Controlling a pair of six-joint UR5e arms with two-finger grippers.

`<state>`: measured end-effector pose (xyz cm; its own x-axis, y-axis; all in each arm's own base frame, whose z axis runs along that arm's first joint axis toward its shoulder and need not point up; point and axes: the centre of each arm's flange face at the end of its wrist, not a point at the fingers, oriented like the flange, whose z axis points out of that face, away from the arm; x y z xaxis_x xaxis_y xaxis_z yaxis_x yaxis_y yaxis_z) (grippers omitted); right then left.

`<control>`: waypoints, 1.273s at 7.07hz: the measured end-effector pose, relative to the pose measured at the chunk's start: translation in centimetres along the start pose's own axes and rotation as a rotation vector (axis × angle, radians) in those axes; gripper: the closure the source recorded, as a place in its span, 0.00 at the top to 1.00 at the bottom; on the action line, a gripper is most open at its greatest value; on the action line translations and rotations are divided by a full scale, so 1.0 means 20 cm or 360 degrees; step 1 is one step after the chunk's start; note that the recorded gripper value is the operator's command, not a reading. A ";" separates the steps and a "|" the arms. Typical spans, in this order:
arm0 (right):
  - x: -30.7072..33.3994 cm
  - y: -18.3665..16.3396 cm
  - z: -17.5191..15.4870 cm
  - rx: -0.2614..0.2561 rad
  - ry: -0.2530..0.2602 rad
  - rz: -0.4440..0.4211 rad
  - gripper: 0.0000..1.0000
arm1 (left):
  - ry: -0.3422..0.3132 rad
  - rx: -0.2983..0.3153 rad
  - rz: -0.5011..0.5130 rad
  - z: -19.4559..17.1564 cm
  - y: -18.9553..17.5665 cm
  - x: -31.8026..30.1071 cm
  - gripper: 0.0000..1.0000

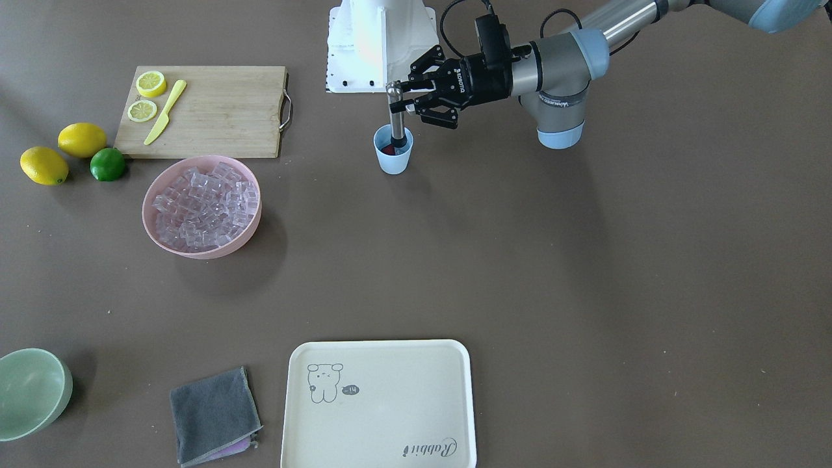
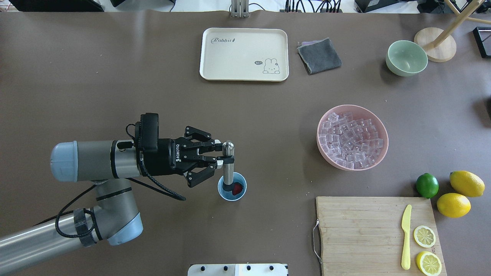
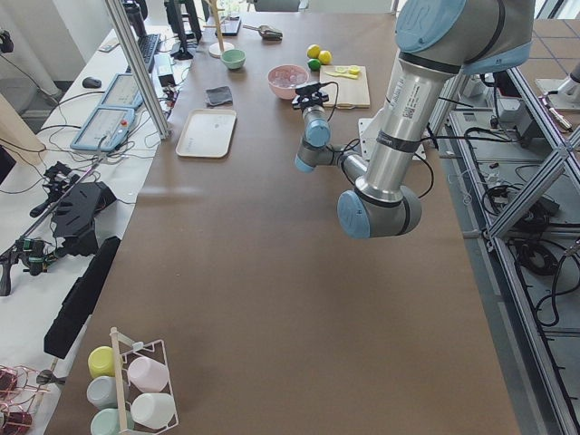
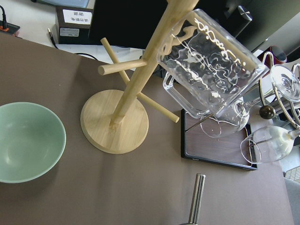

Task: Mash ice and strawberries in cup

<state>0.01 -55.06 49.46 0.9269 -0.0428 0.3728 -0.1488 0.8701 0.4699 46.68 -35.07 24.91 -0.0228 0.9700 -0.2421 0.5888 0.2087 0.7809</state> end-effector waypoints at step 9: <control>-0.01 0.00 0.00 0.0001 -0.0005 -0.0005 1.00 | -0.0052 0.0001 -0.0043 0.05 0.13 0.05 0.00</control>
<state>-0.16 -55.09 49.40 0.9263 -0.0468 0.3740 -0.1464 0.8696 0.4715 49.04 -33.68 26.10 -0.0125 0.9594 -0.2819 0.5887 0.2349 0.7734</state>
